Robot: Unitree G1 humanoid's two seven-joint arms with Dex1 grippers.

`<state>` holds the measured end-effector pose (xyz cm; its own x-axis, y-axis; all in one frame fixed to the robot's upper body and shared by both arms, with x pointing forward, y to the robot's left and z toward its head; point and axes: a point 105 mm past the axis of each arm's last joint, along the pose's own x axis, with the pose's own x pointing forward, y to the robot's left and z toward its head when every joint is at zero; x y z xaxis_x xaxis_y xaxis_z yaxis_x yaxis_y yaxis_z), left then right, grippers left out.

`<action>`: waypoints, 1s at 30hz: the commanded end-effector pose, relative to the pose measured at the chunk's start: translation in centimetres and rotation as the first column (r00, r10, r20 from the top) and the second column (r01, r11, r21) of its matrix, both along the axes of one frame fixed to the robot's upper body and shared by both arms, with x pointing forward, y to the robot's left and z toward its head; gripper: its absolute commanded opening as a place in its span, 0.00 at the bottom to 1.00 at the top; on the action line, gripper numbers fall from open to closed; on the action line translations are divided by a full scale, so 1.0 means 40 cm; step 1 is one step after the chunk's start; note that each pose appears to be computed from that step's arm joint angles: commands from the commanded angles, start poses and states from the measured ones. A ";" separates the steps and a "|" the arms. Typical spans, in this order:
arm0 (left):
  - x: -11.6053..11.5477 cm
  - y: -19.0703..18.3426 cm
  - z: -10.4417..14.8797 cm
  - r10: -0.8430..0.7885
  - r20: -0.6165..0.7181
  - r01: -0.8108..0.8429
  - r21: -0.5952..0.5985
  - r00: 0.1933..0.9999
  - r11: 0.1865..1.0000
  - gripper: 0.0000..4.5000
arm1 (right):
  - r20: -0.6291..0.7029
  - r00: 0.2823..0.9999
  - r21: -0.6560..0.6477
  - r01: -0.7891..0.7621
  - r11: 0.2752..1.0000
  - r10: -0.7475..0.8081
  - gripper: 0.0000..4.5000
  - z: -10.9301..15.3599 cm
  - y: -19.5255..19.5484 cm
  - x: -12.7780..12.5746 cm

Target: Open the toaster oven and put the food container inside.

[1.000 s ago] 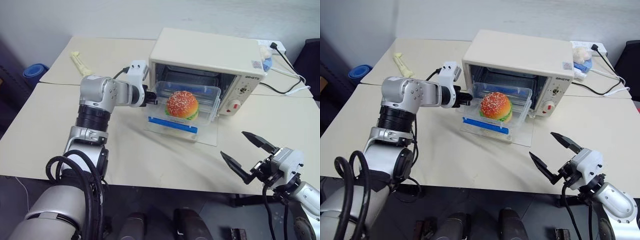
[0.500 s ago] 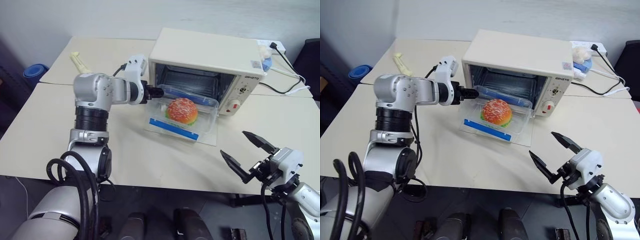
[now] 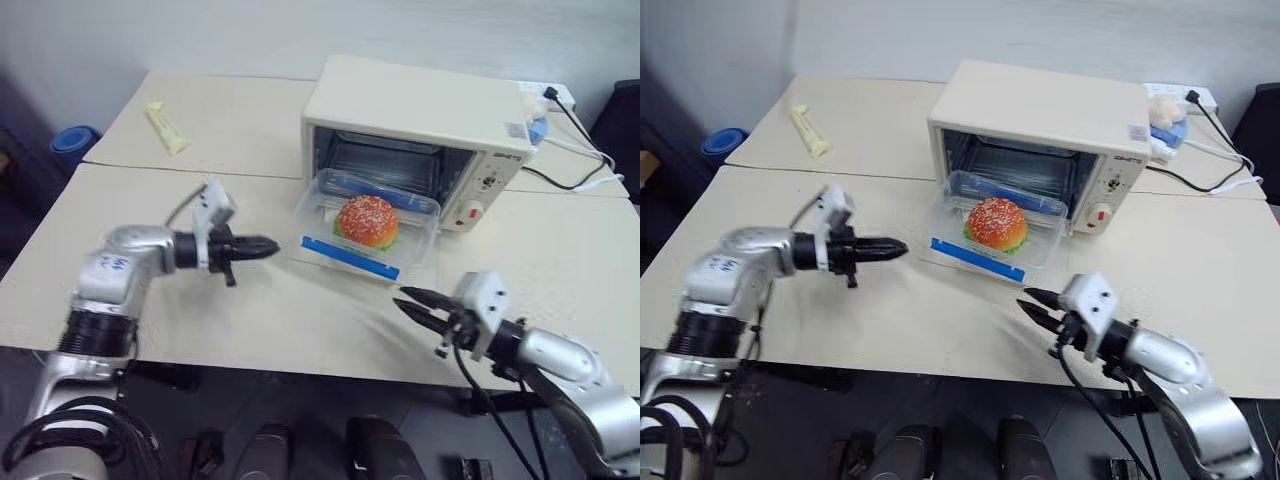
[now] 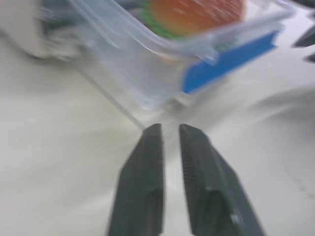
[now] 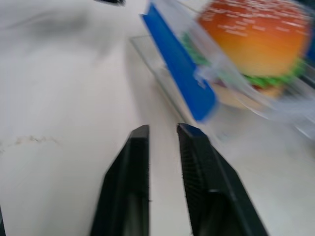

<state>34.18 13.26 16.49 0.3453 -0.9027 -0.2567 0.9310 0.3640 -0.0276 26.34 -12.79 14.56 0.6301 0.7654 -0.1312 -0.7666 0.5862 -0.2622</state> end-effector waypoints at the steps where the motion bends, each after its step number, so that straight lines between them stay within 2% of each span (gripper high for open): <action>1: 0.002 -0.032 0.028 -0.065 0.117 0.062 0.025 0.991 0.998 0.00 | 0.037 0.998 -0.018 0.053 0.998 -0.052 0.01 0.008 -0.007 0.052; 6: 0.045 -0.079 0.026 -0.026 0.144 0.028 -0.016 0.989 0.999 0.00 | 0.087 0.992 -0.026 0.096 0.995 -0.093 0.01 0.028 -0.009 0.110; 12: 0.119 -0.116 0.045 0.128 0.204 -0.109 -0.103 0.971 0.989 0.00 | 0.150 0.978 -0.044 0.155 0.987 -0.147 0.01 0.043 -0.038 0.174; 24: 0.221 -0.123 0.080 0.415 0.245 -0.352 -0.264 0.876 0.898 0.00 | 0.265 0.920 0.031 0.292 0.956 -0.290 0.01 0.097 -0.045 0.312; 30: 0.242 -0.124 0.085 0.486 0.228 -0.404 -0.327 0.844 0.854 0.00 | 0.276 0.879 0.115 0.371 0.921 -0.388 0.01 0.123 -0.038 0.360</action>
<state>43.59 8.21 18.08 0.7425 -0.6652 0.0783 0.6638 0.7464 0.0466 40.47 -13.77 17.75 0.8680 0.4922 0.0649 -0.4297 0.8103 -0.3984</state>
